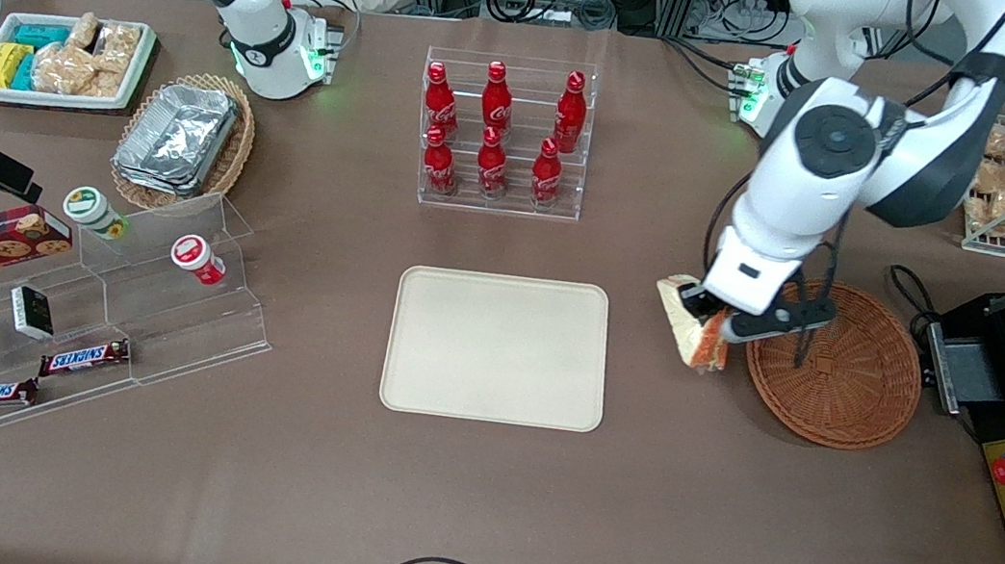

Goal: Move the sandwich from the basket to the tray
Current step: 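Lift the sandwich with the left gripper and carry it over the cream tray, then lower the sandwich onto the tray and open the left gripper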

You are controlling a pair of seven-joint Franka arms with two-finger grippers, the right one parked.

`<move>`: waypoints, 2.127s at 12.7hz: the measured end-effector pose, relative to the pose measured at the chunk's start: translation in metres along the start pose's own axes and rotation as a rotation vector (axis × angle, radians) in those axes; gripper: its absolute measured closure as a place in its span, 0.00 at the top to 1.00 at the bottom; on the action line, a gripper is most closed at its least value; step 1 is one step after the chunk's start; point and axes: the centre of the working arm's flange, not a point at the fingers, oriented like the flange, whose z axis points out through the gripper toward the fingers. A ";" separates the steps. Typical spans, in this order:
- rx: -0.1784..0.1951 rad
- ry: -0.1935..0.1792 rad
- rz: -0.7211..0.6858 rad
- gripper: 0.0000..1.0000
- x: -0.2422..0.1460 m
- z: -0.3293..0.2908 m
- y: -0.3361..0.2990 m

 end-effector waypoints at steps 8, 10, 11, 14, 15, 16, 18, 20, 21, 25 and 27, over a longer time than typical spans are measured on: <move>0.034 -0.039 0.170 0.20 -0.012 0.042 0.092; 0.033 -0.052 0.212 0.23 -0.025 0.054 0.112; 0.033 -0.058 0.230 0.23 -0.031 0.061 0.121; 0.021 -0.077 0.294 0.23 -0.043 0.086 0.140; 0.023 -0.080 0.320 0.24 -0.049 0.096 0.146; 0.035 -0.076 0.344 0.25 -0.055 0.106 0.150; 0.035 -0.076 0.372 0.26 -0.062 0.124 0.157; 0.016 -0.080 0.388 0.26 -0.065 0.137 0.162; 0.011 -0.084 0.395 0.26 -0.068 0.142 0.164; -0.009 -0.098 0.406 0.26 -0.075 0.164 0.170; 0.000 -0.107 0.413 0.26 -0.076 0.177 0.169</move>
